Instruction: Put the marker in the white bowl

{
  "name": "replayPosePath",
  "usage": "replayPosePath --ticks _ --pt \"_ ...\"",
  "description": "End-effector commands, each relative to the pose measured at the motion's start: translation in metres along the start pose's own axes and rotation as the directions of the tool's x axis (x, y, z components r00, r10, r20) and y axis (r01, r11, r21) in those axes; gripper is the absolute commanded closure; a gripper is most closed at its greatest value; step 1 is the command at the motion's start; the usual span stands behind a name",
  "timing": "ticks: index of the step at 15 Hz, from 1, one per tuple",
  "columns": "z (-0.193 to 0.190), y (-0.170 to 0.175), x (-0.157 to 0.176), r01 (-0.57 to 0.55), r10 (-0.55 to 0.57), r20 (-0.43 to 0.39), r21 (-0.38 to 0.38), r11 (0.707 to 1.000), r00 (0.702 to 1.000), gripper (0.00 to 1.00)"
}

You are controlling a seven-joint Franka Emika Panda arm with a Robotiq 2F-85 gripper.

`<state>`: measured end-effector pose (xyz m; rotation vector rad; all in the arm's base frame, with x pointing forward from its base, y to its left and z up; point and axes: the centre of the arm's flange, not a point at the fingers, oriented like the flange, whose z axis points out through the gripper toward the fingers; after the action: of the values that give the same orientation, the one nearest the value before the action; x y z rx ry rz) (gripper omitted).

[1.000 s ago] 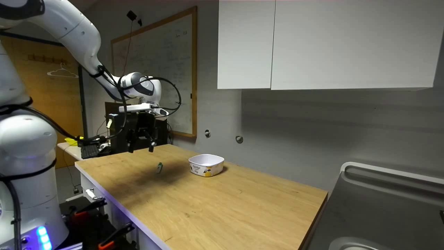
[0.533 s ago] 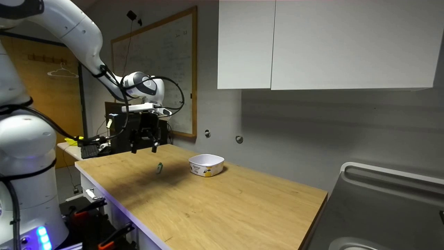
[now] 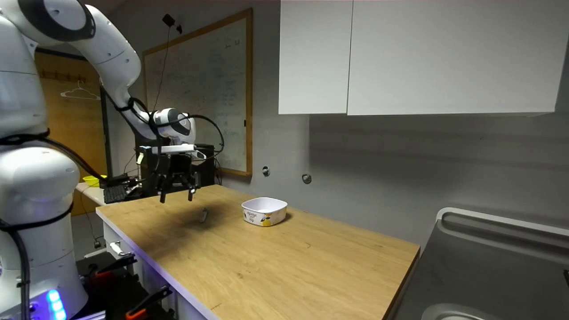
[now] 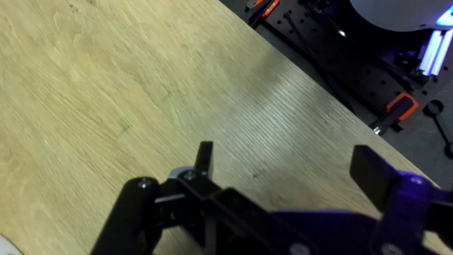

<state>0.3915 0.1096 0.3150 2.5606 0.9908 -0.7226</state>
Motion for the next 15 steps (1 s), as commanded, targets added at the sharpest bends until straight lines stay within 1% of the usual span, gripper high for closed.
replayPosePath --ticks 1,4,7,9,11,12,13,15 --pt "-0.017 0.001 0.051 0.138 -0.137 0.014 -0.037 0.990 0.990 0.00" --pt "-0.031 0.015 0.075 0.197 -0.198 -0.009 -0.065 0.978 0.980 0.00" --pt "-0.043 0.044 0.091 0.237 -0.241 -0.035 -0.093 0.967 0.970 0.00" --pt "-0.046 0.061 0.099 0.266 -0.272 -0.067 -0.081 0.960 0.960 0.00" --pt "-0.039 0.074 0.107 0.292 -0.296 -0.092 -0.055 0.955 0.951 0.00" --pt "-0.032 0.079 0.109 0.276 -0.279 -0.089 -0.037 0.960 0.956 0.00" --pt "-0.038 0.065 0.093 0.263 -0.268 -0.083 -0.070 0.962 0.960 0.00" --pt "-0.029 0.073 0.099 0.261 -0.264 -0.078 -0.051 0.964 0.961 0.00"
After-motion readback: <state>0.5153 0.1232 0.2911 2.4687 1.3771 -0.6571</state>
